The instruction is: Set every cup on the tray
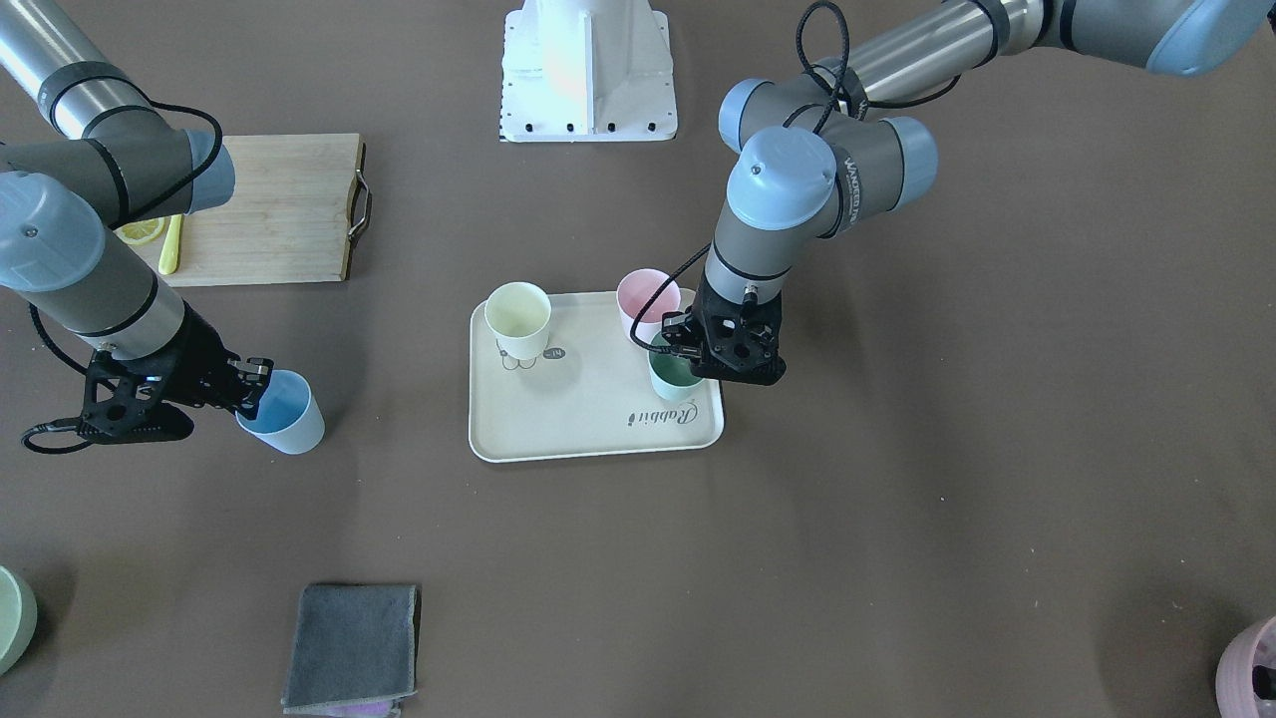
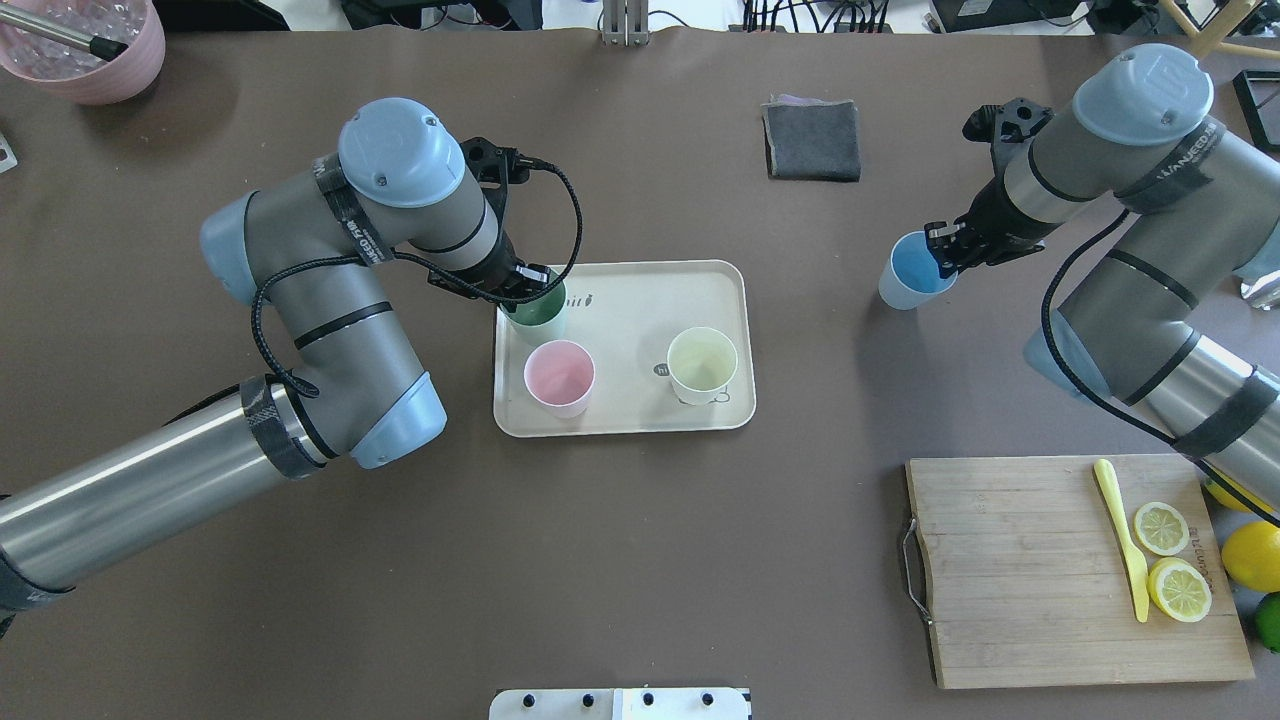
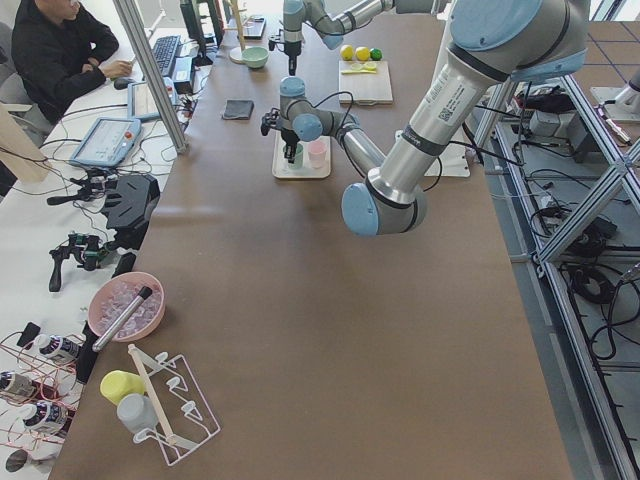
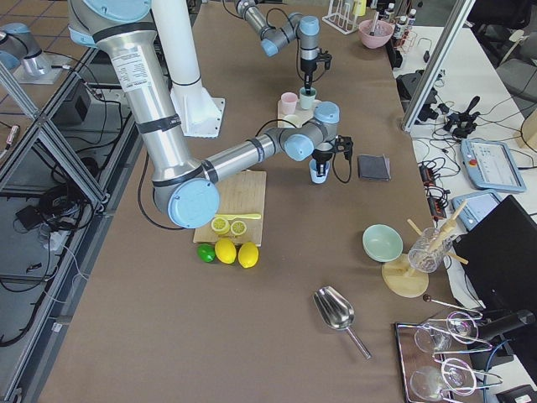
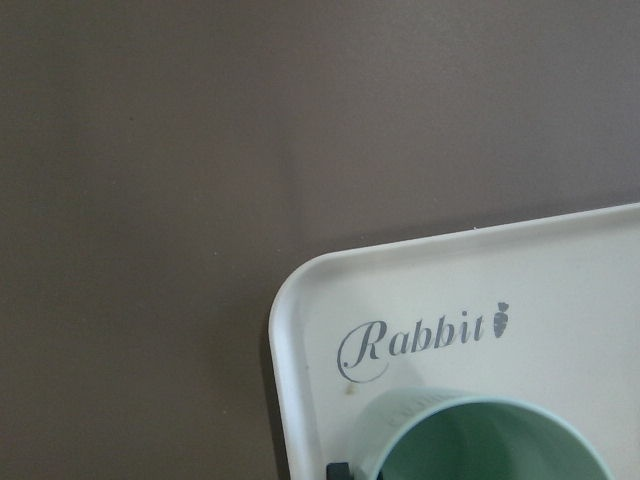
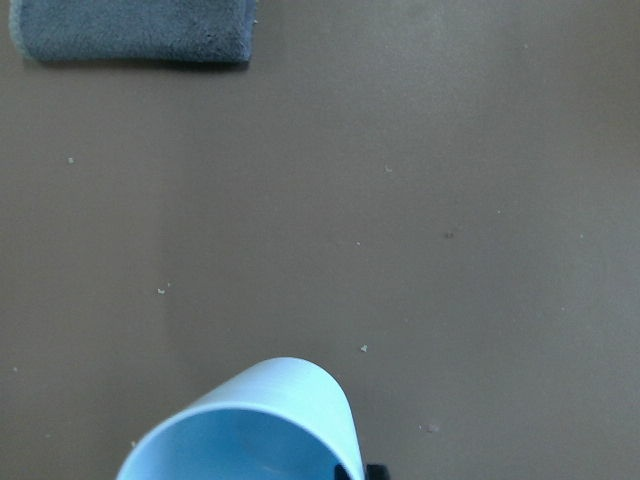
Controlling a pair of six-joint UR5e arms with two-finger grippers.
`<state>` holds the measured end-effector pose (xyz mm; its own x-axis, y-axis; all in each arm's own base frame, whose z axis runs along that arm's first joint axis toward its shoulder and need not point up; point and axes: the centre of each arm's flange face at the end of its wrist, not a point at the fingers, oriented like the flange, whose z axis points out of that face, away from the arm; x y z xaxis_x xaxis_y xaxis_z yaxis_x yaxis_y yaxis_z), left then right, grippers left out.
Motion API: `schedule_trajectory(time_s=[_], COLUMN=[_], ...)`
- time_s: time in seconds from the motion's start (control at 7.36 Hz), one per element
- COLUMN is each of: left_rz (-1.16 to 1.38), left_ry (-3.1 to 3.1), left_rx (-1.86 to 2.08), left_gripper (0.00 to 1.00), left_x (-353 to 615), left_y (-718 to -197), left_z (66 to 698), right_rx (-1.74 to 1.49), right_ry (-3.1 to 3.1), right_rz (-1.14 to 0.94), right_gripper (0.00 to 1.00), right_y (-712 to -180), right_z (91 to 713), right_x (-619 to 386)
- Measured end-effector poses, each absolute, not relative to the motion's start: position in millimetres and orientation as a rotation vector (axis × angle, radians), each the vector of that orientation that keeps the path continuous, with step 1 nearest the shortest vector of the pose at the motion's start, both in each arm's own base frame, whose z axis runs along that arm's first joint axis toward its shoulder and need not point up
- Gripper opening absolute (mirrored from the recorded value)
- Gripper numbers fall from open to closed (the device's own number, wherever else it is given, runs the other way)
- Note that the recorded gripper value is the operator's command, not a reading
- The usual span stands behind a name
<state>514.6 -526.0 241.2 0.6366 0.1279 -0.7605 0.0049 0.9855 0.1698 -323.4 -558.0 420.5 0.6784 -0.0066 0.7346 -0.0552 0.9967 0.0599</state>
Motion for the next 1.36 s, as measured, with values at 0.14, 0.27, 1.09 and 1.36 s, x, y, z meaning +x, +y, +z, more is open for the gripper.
schedule_trajectory(time_s=[0.14,0.27,1.09,1.36], left_rz=[0.063,0.057,0.022,0.049], left_ry=[0.888,0.897,0.939,0.957], left_rx=[0.163,0.173,0.203,0.192], left_gripper=[0.94,0.97,0.97,0.97], left_x=[516.4,518.7,477.2,434.7], left_y=[-526.9,-529.2,-561.4,-577.6], left_z=[242.6,245.4,235.7,234.6], right_rx=[0.081,0.082,0.017,0.005], right_ry=[-0.834,-0.849,-0.920,-0.911], right_rz=[0.028,0.030,0.102,0.107], right_gripper=[0.00,0.00,0.00,0.00], right_y=[-558.1,-558.5,-556.7,-552.9], right_z=[414.9,407.2,275.8,261.5], right_x=[-319.6,-313.2,-337.5,-372.6])
